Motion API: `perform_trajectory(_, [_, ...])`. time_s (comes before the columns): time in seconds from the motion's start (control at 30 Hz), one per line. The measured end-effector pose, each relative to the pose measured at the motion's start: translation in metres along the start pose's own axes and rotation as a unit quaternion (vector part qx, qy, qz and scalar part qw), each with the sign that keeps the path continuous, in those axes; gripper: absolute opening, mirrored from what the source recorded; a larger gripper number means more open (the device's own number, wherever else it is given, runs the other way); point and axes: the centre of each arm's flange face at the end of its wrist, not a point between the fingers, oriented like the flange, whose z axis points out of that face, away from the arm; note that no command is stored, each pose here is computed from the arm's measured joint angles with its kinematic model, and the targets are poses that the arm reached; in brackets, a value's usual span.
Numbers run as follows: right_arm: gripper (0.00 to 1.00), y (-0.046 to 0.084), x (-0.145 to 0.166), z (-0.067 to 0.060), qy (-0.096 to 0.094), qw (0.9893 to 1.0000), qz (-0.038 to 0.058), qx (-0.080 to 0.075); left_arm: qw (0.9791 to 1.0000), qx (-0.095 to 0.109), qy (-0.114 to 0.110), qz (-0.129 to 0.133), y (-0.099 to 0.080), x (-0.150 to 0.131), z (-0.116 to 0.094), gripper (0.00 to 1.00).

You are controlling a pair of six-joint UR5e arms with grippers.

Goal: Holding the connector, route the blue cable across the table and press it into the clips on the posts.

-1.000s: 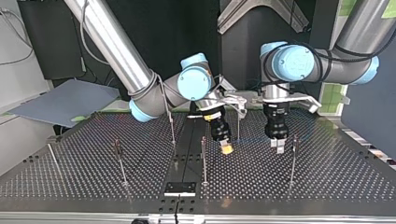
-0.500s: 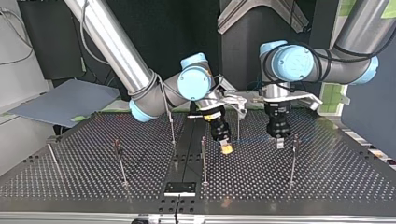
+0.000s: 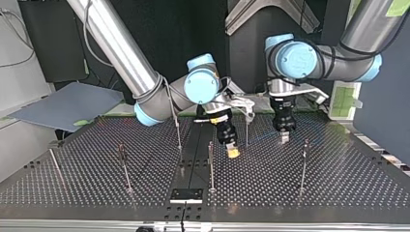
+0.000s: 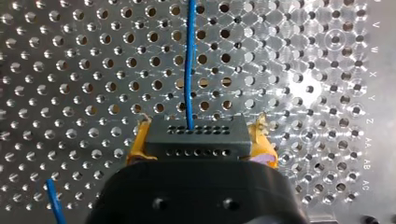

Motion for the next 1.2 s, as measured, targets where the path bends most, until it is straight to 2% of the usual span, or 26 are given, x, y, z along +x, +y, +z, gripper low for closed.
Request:
perform_trajectory(0.17, [0.00,0.001,-0.003,-0.001,-0.007,1.0000,-0.0012,-0.001,0.9999,-0.003,0.014,0.004,0.001,0.012,-0.009,0.00])
perform_trajectory(0.3, [0.00,0.002,-0.010,-0.004,-0.021,0.9998,-0.0033,-0.002,0.9997,-0.006,0.023,0.007,0.002,0.019,-0.015,0.00])
perform_trajectory(0.4, [0.00,0.008,-0.019,-0.006,-0.033,0.9994,-0.0049,-0.007,0.9995,-0.007,0.029,0.010,0.003,0.025,-0.019,0.00])
perform_trajectory(0.7, [0.00,0.011,-0.038,-0.014,-0.060,0.9981,-0.0116,-0.007,0.9991,-0.006,0.039,0.014,0.002,0.037,-0.029,0.00])
perform_trajectory(0.97, [0.00,0.009,-0.056,-0.023,-0.086,0.9960,-0.0225,-0.006,0.9984,-0.003,0.054,0.018,0.001,0.054,-0.036,0.00])
perform_trajectory(1.2, [0.00,0.006,-0.074,-0.035,-0.109,0.9936,-0.0313,-0.002,0.9962,-0.011,0.082,0.025,0.003,0.091,-0.043,0.00])
